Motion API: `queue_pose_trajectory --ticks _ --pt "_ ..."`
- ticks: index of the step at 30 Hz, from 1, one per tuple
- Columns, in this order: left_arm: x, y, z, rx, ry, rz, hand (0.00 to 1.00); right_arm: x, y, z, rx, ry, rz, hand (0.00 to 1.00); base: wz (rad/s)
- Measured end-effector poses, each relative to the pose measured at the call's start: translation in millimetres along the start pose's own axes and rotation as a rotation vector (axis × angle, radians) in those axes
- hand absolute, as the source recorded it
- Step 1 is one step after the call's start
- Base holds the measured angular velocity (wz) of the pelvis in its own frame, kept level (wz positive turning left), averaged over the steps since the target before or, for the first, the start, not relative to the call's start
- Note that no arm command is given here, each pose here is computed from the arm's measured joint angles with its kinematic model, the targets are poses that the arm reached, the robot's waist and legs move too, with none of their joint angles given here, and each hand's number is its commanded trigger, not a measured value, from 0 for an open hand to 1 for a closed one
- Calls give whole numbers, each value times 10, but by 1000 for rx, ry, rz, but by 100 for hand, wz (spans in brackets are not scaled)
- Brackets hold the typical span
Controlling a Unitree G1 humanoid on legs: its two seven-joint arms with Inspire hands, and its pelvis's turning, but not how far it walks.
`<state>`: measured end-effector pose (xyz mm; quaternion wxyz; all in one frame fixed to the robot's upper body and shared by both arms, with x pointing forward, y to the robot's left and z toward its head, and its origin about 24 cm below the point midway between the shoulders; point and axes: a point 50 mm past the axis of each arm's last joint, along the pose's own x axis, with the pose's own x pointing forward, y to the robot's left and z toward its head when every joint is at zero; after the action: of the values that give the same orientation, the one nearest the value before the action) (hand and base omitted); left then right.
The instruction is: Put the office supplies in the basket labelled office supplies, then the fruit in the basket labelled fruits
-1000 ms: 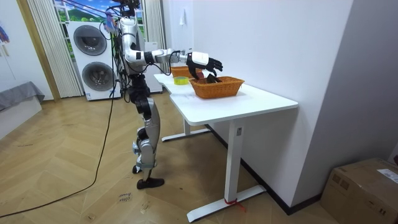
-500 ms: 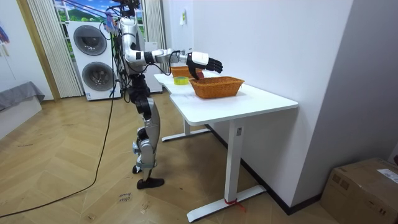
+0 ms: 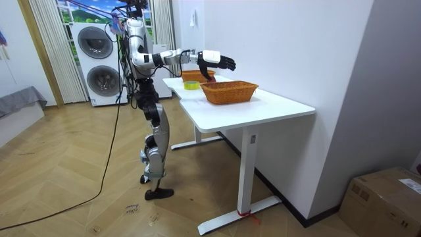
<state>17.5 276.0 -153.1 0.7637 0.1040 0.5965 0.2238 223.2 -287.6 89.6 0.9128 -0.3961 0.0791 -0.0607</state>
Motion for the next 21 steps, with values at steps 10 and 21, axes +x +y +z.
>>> queue_pose_trajectory --ticks 10,21 --pt "1 -9 -49 1 25 -3 0 66 -210 474 73 -210 -115 0 0" --pt "-3 -61 -36 21 20 -21 0 68 -117 621 148 -283 -90 0 0"
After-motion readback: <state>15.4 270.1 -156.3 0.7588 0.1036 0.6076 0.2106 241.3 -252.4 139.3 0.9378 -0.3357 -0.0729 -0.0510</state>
